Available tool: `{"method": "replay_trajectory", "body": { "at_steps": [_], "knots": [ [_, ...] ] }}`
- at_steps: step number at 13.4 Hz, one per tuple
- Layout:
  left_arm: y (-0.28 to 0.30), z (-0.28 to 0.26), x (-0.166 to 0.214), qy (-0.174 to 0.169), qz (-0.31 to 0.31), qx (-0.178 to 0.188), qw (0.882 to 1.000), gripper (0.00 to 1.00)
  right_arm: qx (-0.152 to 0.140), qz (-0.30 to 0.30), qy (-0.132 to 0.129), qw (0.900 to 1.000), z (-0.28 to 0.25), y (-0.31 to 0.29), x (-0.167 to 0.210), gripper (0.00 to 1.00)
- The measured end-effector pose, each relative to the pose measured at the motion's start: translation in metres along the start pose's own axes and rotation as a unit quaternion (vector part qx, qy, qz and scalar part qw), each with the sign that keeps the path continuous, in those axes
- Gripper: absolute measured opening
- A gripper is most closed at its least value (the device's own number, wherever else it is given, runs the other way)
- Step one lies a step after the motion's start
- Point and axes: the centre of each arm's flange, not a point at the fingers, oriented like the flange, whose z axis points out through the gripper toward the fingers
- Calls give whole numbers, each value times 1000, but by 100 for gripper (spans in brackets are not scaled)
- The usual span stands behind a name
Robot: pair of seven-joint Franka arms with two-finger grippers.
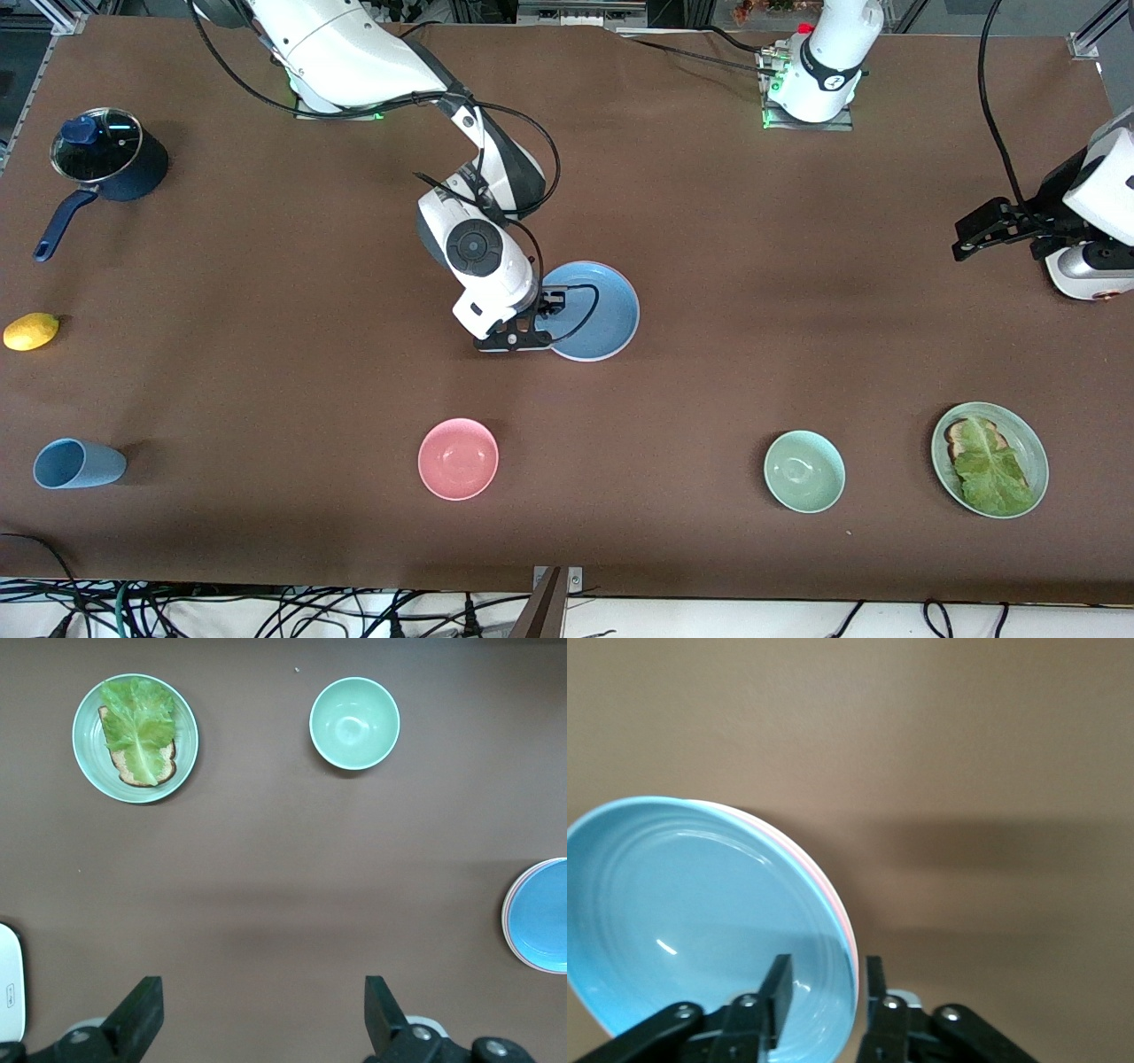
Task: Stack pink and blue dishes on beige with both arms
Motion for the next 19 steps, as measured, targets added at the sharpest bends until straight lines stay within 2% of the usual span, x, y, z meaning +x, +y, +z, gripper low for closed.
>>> {"method": "replay_trajectory", "body": {
  "at_steps": [3, 4, 5, 8, 10, 13, 17, 19],
  "knots": [
    [0, 0, 0, 0, 0, 0, 1000, 100, -1, 6, -4, 1000, -22, 9, 15, 77],
    [0, 0, 0, 0, 0, 0, 1000, 100, -1, 4, -2, 1000, -28, 13, 19, 91],
    [0, 0, 0, 0, 0, 0, 1000, 100, -4, -1, -4, 1000, -32, 18, 22, 99],
    [0, 0, 0, 0, 0, 0, 1000, 100, -26, -18, -10, 999, -62, 42, 30, 100],
    [1, 0, 0, 0, 1, 0, 1000, 100, -36, -20, -1, 999, -105, 64, 33, 100],
    [1, 1, 0, -1, 1, 0, 1000, 100, -37, -35, 20, 999, -178, 111, 24, 100],
    [1, 1, 0, -1, 1, 0, 1000, 100, -39, -49, 9, 998, -256, 191, 2, 100],
    [1, 1, 0, -1, 1, 0, 1000, 100, -37, -52, 15, 998, -282, 228, -8, 100]
  ]
}}
